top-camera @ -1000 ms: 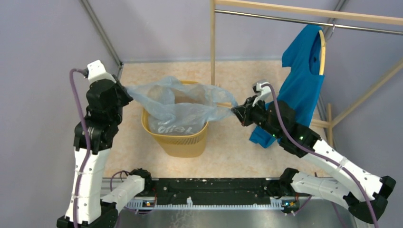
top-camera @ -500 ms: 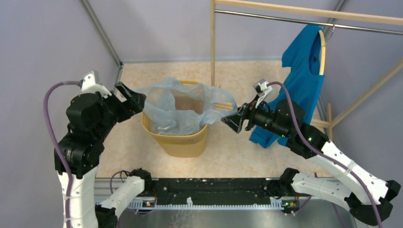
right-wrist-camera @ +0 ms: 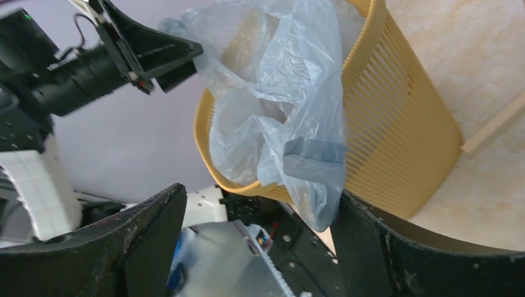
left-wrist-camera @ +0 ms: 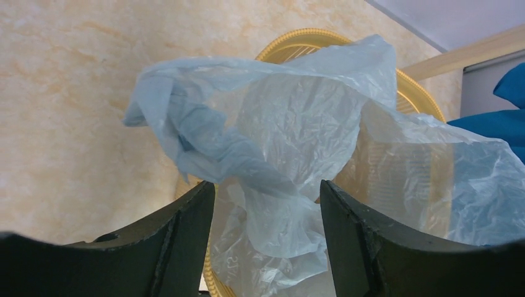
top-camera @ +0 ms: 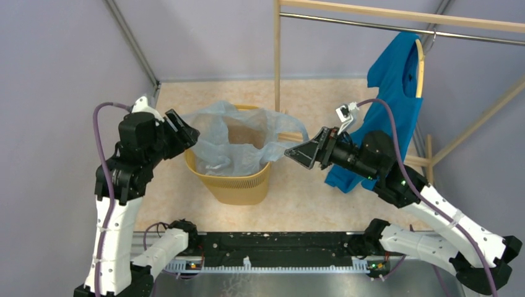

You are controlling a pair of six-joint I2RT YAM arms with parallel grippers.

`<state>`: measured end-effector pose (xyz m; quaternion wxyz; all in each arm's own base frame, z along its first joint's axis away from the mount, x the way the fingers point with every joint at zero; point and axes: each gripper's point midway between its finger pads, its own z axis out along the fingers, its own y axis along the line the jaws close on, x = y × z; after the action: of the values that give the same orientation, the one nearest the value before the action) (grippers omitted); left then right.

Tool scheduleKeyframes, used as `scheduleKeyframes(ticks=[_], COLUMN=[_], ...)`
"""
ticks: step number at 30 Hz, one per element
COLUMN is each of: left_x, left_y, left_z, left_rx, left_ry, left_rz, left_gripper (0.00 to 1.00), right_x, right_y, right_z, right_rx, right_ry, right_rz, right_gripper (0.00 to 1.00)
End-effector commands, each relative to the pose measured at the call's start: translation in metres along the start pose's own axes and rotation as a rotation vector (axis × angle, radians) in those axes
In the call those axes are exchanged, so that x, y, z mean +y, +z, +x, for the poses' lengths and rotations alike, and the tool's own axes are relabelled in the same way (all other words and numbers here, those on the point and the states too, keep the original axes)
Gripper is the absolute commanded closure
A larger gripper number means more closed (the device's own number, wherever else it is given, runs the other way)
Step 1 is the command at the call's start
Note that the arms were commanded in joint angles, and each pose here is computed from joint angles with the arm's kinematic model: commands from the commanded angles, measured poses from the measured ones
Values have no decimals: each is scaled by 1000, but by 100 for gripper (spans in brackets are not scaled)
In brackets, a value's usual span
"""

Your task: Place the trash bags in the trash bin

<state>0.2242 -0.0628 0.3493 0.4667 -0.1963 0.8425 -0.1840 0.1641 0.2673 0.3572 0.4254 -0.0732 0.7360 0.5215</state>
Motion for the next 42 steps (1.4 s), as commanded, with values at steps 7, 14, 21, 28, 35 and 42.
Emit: scheduleKeyframes(ticks=[7, 14, 21, 28, 35, 42], left_x=[11, 3, 24, 69, 87, 103], left_y=[15, 9, -25, -66, -77, -58], left_z=[-13, -16, -27, -11, 8, 28], left_rx=[-75, -97, -191, -329, -403, -354], left_ry=[15, 10, 10, -46, -95, -119], left_rz=[-62, -15, -91, -173, -136, -196], left_gripper=[41, 75, 96, 100, 100, 100], right_x=[0, -5, 6, 14, 11, -12], right_y=[9, 31, 31, 6, 8, 11], right_z=[-19, -17, -3, 26, 60, 73], right_rx=[-121, -120, -23, 70, 199, 225], right_ry=[231, 290, 171, 5, -42, -80], right_rz=[13, 9, -53, -181, -266, -194], right_gripper=[8, 38, 86, 95, 98, 90])
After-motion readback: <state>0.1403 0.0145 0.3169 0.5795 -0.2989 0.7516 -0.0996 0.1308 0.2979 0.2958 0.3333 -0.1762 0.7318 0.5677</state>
